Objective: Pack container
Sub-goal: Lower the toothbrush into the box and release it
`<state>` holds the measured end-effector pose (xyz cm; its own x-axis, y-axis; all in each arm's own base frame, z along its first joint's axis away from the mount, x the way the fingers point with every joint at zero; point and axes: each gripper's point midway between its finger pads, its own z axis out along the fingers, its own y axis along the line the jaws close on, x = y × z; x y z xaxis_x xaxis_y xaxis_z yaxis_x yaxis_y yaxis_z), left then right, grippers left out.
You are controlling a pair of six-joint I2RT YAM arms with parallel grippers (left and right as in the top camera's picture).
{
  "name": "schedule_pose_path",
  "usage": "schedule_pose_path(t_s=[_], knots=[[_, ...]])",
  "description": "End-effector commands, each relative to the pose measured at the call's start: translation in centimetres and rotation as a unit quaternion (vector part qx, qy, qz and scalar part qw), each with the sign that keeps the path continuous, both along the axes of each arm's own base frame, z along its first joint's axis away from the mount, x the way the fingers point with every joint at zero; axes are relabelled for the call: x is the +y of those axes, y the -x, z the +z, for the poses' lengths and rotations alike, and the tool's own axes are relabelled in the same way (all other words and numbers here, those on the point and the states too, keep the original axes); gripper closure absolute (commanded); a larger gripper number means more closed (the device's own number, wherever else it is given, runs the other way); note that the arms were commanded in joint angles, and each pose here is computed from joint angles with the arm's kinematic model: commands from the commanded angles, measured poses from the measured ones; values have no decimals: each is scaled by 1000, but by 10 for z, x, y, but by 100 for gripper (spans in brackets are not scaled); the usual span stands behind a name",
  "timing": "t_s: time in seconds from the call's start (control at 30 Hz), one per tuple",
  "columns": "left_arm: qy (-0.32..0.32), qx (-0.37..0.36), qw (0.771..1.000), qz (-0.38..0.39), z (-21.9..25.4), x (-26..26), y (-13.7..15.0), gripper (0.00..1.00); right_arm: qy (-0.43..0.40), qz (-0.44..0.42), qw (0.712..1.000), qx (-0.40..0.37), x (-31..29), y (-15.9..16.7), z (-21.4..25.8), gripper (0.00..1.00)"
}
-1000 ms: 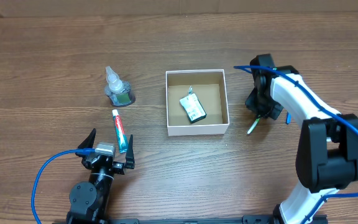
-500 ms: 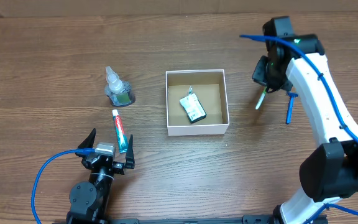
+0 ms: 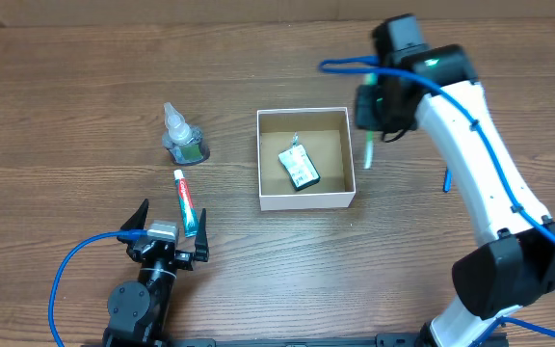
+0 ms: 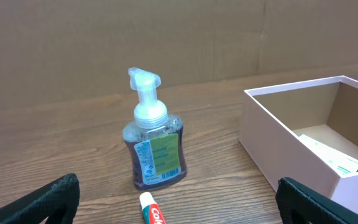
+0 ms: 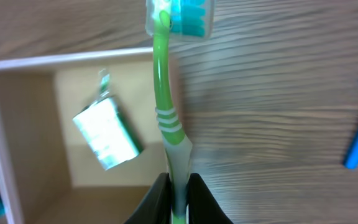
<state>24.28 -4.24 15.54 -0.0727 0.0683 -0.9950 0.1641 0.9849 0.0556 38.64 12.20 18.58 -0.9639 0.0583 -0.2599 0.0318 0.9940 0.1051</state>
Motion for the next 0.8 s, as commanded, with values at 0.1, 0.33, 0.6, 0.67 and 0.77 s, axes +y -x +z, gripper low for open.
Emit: schedule_pose_path(t_s=[0.1,0.33,0.6,0.67,0.77], knots=[[-4,-6,1000,-2,1,0,0,0,-5,68,997,-31,43,14,21,90],[-4,-6,1000,-2,1,0,0,0,-2,72,997,-21,49,16,-3,88],[-4,-6,1000,-2,1,0,0,0,-8,76,997,3,52,23,-41,87],[-4,-6,1000,-2,1,0,0,0,-10,77,997,5,52,24,-47,87],[-4,-6,1000,-2,1,0,0,0,-9,77,997,7,52,24,-54,87]])
